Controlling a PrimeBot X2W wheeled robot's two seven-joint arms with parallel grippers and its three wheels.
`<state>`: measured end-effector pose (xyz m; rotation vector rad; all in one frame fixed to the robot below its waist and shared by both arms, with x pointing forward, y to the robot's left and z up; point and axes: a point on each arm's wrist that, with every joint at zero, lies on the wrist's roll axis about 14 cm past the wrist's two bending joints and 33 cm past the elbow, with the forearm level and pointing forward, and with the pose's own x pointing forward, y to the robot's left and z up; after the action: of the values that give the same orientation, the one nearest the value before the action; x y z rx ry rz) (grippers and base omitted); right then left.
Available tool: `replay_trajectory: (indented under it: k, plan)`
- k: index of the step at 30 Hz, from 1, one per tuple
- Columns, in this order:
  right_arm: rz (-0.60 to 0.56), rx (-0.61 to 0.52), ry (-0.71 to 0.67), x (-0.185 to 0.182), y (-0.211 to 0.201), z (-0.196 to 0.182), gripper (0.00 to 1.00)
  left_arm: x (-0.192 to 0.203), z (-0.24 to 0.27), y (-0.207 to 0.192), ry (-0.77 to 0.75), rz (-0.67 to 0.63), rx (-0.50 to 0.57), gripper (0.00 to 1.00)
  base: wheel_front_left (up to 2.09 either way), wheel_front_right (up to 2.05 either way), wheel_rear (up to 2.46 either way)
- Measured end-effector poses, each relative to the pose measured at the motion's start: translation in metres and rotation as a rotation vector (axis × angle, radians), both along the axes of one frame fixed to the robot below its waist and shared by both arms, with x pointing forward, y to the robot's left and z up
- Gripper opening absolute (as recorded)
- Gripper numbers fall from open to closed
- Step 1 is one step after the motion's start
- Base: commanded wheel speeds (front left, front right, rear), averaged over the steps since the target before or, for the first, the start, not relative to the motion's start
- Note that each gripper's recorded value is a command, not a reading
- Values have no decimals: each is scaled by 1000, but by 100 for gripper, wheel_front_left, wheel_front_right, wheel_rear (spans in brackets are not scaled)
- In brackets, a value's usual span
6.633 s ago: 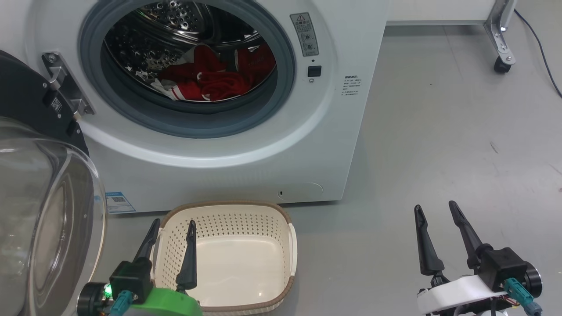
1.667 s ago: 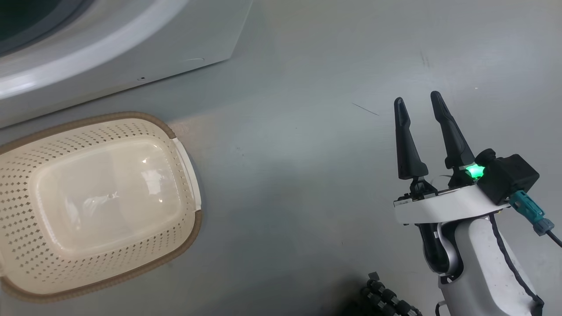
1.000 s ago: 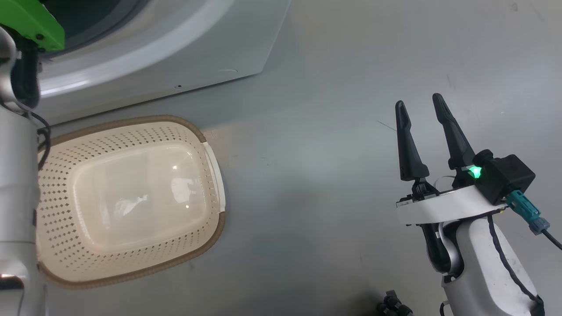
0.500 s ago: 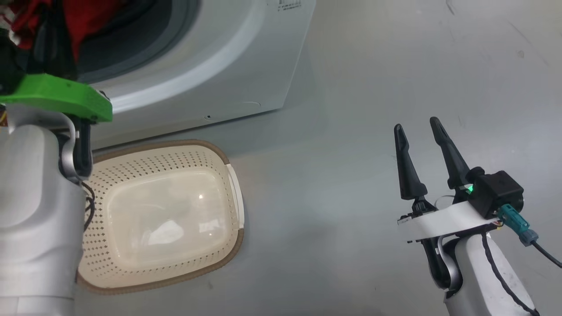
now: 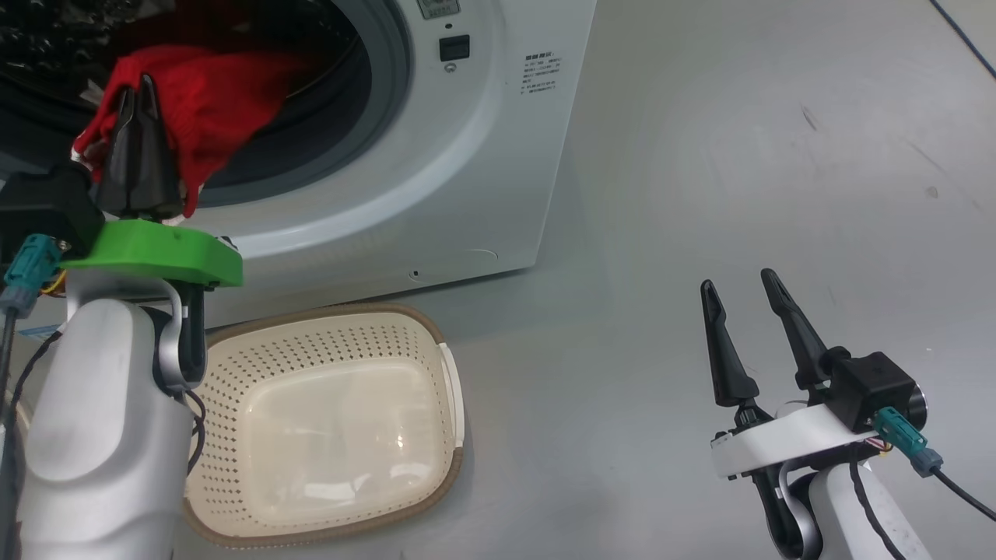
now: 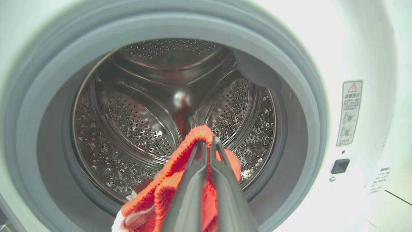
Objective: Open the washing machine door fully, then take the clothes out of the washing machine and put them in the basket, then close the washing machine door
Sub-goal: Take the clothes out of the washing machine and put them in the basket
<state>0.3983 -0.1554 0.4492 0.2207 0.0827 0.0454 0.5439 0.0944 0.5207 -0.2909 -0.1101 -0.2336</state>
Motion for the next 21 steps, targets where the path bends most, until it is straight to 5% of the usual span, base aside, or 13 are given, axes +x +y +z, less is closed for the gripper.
replay_trajectory:
  k: [13,21]
  plan:
    - [46,1,-56,-10,16,20,100,-48,85,11,-233,40,10,0,0,0,0]
    - [77,10,-76,-9,27,27,100,-75,62,19,-177,72,15,0,0,0,0]
